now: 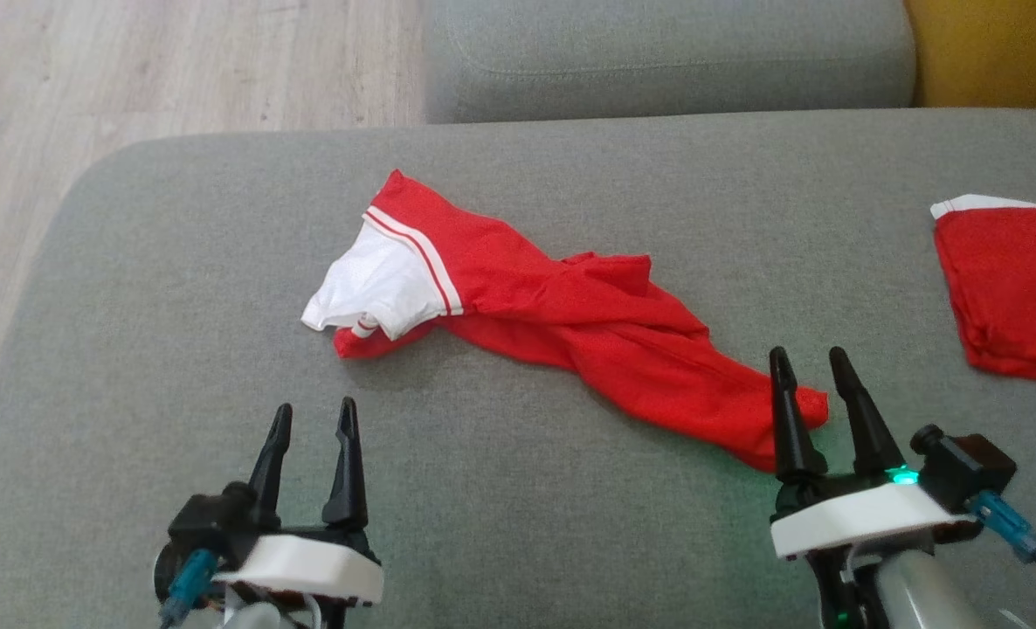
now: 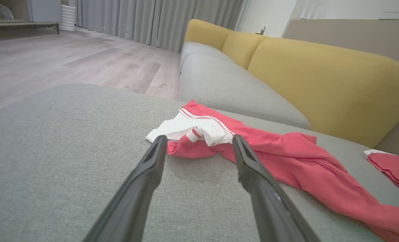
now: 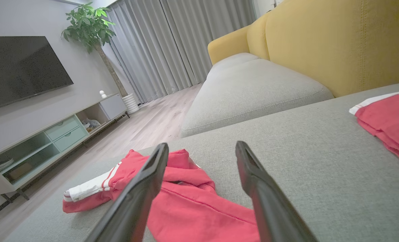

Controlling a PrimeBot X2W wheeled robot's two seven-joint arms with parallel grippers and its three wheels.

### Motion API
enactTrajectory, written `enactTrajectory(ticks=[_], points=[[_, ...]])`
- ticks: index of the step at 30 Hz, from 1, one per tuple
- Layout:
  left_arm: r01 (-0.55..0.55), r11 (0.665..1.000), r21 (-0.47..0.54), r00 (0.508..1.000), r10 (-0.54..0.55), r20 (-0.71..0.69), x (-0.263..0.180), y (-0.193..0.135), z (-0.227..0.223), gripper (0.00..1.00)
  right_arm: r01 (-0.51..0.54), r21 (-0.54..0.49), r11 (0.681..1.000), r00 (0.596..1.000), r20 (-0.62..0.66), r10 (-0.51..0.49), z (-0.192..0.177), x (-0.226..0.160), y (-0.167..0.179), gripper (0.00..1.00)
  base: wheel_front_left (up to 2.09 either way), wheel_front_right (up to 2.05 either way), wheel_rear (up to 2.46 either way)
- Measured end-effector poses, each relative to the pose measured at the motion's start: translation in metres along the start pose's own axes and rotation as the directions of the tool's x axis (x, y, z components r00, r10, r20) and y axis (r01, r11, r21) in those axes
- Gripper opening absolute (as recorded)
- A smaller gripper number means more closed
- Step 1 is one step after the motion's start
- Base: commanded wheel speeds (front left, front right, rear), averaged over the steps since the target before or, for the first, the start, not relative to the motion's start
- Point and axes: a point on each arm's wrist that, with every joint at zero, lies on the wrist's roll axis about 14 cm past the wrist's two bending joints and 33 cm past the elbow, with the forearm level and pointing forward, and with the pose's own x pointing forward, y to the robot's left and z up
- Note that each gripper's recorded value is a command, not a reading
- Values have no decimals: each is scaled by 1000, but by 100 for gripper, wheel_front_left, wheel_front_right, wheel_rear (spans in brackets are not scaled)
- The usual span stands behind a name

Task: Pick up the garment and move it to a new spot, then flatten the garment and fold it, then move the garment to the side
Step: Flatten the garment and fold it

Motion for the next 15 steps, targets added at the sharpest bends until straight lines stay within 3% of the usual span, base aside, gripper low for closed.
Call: enactTrajectory(ticks=[4, 7, 12, 15], points=[[35, 994, 105, 999, -31, -39, 4, 1, -10, 100, 3, 3, 1000, 1000, -18, -3, -6, 0, -1, 100, 0, 0, 0], [95, 963, 251, 993, -74, -90, 17, 0, -15, 100, 18, 6, 1000, 999, -32, -18, -11, 0, -6, 100, 0, 0, 0], [194, 880, 433, 977, -133, -169, 51, -9, -16, 100, 37, 11, 999, 998, -49, -36, -17, 6, -14, 100, 0, 0, 0], [248, 794, 555, 962, -135, -238, 72, -8, -24, 100, 44, 13, 999, 998, -49, -44, -18, 15, -19, 100, 0, 0, 0]])
